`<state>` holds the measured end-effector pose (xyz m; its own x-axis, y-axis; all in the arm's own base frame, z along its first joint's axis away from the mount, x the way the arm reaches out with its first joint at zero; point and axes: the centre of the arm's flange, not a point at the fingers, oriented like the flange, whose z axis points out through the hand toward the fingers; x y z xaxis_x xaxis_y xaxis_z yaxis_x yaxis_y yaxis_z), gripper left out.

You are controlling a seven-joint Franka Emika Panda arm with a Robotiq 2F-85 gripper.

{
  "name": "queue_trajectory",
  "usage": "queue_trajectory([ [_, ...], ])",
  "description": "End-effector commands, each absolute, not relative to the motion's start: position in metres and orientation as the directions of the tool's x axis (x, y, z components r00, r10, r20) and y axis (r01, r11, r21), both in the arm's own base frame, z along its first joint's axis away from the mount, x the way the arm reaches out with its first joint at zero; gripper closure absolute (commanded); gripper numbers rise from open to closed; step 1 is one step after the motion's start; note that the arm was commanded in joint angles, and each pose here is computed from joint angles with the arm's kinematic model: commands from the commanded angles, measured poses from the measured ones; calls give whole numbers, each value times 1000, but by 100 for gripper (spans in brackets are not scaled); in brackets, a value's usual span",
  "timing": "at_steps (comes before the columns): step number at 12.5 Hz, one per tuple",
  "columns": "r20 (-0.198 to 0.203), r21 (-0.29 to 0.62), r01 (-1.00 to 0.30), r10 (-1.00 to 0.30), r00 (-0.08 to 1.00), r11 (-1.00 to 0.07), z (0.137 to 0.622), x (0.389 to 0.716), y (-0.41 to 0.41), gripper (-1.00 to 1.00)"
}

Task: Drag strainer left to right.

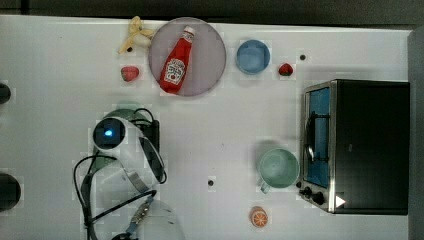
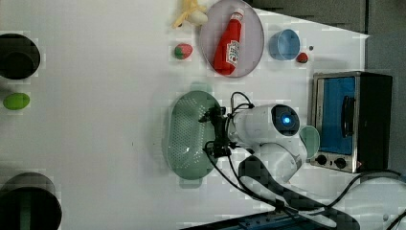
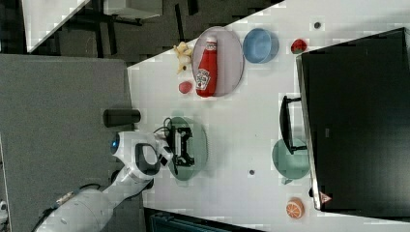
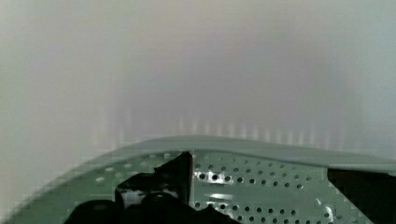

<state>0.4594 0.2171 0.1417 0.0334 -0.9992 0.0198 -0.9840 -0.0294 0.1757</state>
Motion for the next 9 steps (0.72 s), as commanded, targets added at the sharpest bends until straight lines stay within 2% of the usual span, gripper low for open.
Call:
queue_trajectory([
  [1,11,110,-994,-1000,8,-6,169,491,180,-100],
  [6,20,117,-991,-997,74,-71,169,495,129,-100],
  [9,35,117,-992,-998,56,-51,170,499,96,-100],
])
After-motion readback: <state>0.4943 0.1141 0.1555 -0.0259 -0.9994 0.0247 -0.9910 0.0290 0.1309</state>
